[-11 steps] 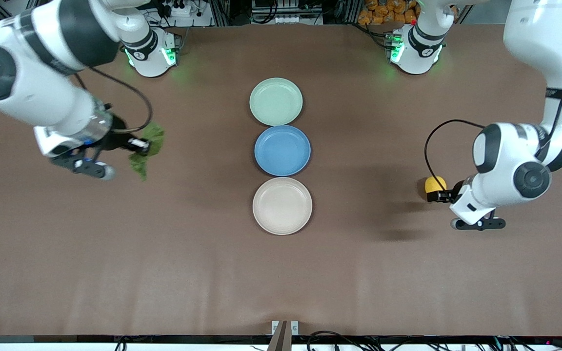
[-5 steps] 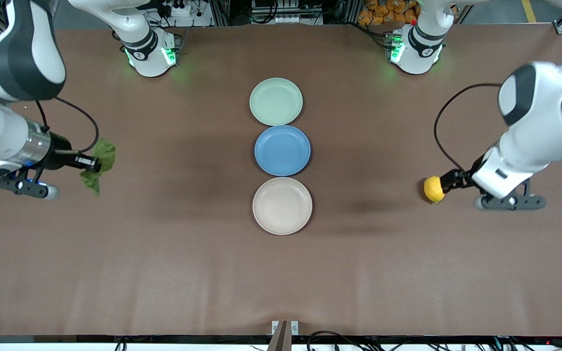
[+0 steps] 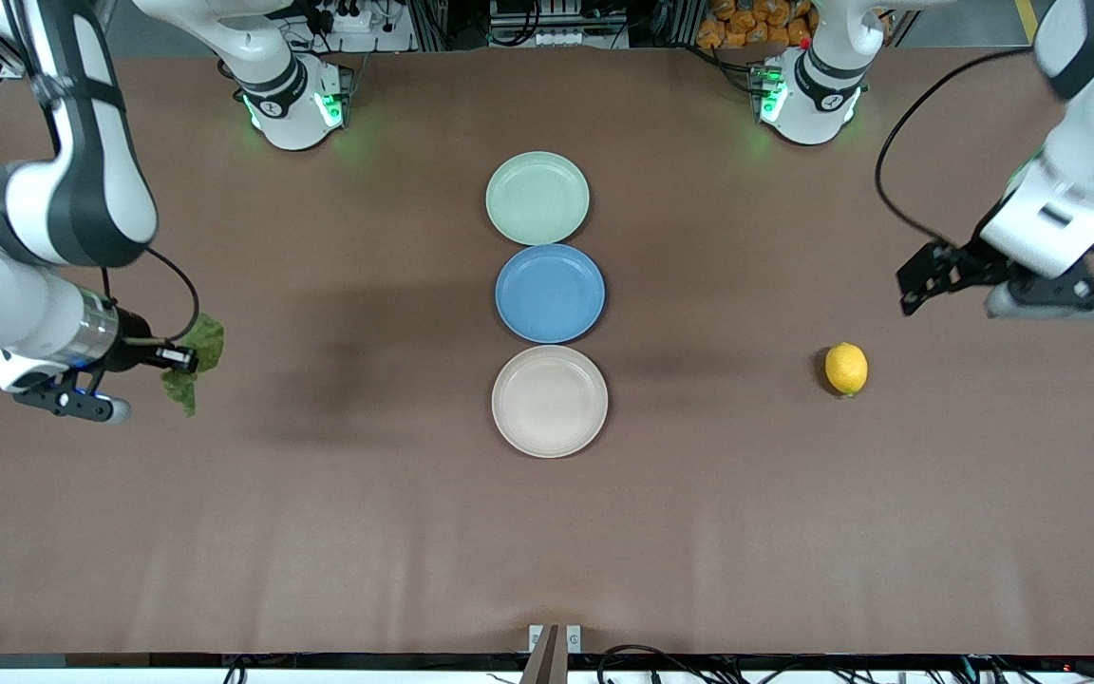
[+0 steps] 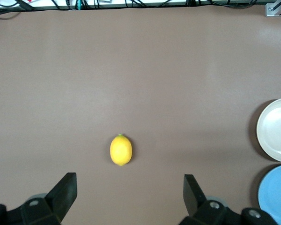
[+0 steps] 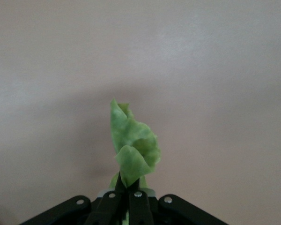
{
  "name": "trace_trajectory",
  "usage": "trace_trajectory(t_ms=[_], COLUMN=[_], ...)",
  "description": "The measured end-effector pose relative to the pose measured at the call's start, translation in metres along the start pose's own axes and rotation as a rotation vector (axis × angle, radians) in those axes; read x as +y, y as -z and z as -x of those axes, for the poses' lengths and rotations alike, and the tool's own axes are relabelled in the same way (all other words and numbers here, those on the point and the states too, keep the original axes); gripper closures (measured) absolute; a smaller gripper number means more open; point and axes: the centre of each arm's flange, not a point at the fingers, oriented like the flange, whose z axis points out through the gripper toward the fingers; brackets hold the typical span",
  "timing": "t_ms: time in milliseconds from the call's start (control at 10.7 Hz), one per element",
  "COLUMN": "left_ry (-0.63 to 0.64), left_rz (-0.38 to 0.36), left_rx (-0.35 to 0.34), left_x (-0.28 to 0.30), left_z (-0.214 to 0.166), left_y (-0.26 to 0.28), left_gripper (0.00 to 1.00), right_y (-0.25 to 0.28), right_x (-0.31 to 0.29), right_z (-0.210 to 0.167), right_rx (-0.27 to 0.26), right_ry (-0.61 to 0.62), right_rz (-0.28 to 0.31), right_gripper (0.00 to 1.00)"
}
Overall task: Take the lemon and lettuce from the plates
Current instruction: 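Open the left gripper to set the lemon on the table, then lower the lettuce to the table with the right gripper while the left gripper withdraws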
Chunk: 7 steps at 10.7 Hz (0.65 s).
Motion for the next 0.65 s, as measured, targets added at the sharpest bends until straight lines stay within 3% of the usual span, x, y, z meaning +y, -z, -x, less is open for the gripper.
trace_trajectory(t_ms=[281,655], left_ry=[-0.003,-0.053], left_rz=[-0.009,-0.013], left_rx=[-0.059,-0.126], left_x=[-0.004,-0.004], left_z=[0.010,0.016], left_y=[0.040,0.045], left_gripper=[0.00,0.00], right_y=[-0.052,-0.134], right_x=[0.011,0.023], right_z=[-0.020,-0.023], right_rx=[0.028,0.075], right_ry=[-0.003,-0.004], right_rz=[0.044,0.061], right_gripper=[0.96,0.96])
